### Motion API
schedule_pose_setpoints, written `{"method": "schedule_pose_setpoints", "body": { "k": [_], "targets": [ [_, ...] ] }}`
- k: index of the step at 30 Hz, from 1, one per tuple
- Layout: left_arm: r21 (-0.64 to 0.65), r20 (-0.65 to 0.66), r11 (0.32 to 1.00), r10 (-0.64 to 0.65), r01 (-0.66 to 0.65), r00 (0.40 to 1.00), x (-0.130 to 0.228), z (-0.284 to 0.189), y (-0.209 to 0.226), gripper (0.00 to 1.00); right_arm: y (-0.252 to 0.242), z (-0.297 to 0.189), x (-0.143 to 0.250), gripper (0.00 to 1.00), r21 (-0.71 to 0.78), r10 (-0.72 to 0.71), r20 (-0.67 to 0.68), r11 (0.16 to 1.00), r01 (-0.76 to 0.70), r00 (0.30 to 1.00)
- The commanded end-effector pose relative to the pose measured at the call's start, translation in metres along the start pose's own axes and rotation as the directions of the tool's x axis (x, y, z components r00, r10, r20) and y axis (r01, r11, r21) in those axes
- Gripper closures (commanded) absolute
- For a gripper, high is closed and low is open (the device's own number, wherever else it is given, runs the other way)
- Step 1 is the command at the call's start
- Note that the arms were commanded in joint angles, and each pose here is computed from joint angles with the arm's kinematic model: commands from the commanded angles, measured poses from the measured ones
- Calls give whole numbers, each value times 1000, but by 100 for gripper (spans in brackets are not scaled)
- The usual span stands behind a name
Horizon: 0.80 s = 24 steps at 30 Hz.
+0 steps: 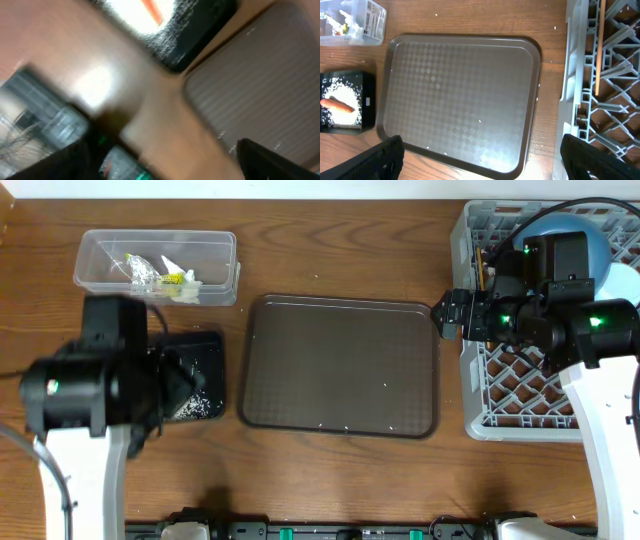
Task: Sort waste into correct bins and load items into the dishwasher rack
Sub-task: 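Release the foil wrapper and lower the left arm toward rest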
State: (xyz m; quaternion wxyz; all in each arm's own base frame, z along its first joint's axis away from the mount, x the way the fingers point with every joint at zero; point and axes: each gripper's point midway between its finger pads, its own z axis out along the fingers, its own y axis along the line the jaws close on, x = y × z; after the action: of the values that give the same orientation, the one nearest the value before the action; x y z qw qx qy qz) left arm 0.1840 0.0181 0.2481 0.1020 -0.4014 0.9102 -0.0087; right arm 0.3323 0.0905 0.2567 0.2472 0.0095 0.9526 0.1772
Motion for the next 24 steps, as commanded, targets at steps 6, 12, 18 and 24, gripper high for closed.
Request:
{"method": "schedule_pose_setpoints", "body": {
  "k": [6, 12, 18, 24],
  "targets": [
    [9, 17, 1000, -10, 10, 1000, 21, -15, 24, 0, 3, -5, 0, 1, -1, -9, 15, 1000, 9, 1000],
    [16, 24, 1000, -11, 11, 1000, 22, -17, 25, 2, 3, -5, 0, 1, -1, -9, 15, 1000, 9, 1000],
    [11, 19, 1000, -10, 10, 1000, 21, -15, 24, 2, 3, -5, 0, 1, -1, -9, 15, 1000, 9, 1000],
    [44, -6, 995, 87, -87, 996, 32, -19, 25, 2, 3, -5, 0, 1, -1, -9, 15, 1000, 9, 1000]
  ]
}}
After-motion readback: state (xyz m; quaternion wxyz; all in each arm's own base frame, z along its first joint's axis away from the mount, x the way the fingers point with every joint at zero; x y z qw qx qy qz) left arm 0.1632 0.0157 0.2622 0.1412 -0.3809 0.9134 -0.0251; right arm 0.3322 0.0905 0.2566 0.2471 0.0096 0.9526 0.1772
